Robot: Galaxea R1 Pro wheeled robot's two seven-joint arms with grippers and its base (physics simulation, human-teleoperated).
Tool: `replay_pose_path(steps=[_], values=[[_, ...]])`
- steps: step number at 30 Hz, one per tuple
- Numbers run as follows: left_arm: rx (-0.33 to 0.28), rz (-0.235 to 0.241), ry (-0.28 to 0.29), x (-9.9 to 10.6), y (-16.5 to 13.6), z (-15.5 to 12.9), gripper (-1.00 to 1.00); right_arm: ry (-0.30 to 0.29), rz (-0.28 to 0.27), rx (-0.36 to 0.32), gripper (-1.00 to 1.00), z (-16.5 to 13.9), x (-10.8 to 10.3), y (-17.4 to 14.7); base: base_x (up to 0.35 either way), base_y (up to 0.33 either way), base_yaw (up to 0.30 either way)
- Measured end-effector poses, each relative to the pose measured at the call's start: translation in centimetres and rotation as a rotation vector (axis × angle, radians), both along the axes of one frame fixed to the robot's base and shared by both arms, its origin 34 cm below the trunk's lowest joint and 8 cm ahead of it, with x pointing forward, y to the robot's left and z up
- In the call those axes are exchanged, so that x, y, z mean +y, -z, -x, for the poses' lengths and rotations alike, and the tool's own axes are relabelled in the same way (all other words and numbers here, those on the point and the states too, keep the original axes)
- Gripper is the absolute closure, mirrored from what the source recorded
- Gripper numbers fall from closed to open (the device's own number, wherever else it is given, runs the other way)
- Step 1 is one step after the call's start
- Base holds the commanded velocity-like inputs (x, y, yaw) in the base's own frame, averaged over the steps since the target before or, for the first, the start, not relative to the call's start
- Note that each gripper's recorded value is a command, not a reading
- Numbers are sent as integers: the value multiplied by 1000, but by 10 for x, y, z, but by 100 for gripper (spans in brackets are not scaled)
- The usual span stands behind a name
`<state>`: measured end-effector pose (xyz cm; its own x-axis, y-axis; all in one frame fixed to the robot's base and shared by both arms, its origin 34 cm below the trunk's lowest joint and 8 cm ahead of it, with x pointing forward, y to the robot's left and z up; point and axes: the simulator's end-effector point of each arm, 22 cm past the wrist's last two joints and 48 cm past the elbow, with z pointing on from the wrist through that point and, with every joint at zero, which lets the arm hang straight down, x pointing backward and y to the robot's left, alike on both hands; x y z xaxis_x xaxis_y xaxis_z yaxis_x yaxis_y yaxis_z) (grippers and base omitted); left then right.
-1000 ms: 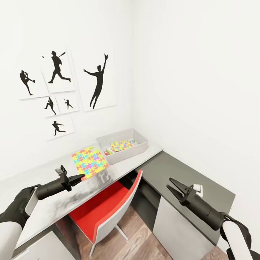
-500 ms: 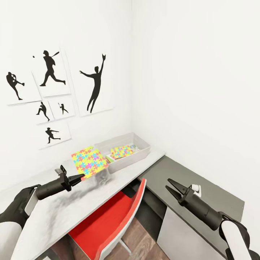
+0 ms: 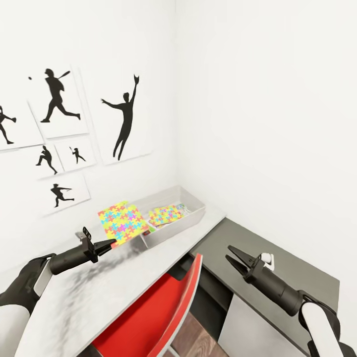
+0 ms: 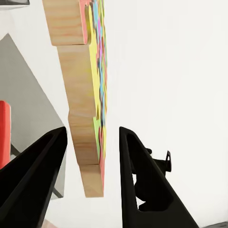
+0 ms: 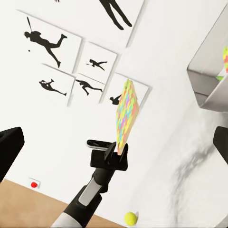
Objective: Put all the toys in the child's room - the three board games (two on the bed and one on the table), the two jigsaw puzzles on the table, and the tennis ball on the table - inside the toy box on the table in the child's room.
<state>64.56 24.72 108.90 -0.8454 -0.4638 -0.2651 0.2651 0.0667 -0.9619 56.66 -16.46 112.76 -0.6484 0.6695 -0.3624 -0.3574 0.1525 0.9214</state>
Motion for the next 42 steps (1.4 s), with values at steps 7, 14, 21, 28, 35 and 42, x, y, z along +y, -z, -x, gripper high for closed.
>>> replay_pose_path(steps=[7, 14, 21, 28, 35, 42], values=[[0, -2, -1, 1, 0, 0, 100, -7, 2, 0, -100, 1, 3, 0, 36, -71, 18], [-2, -1, -1, 1, -2, 0, 100, -7, 3, -3, -100, 1, 3, -1, 4, -4, 130], [-2, -1, -1, 1, -2, 0, 100, -4, 8, 2, -100, 0, 3, 1, 0, 0, 5], [-3, 0, 0, 0, -2, 0, 100, -8, 58, 17, -100, -11, 10, 2, 0, 0, 0], [-4, 2, 1, -1, -2, 0, 100, 12, 226, 50, -100, -61, 5, -17, 76, -35, 0], [-3, 1, 2, -1, -1, 0, 100, 31, 266, 55, -100, -73, 0, -22, 80, -54, 0]])
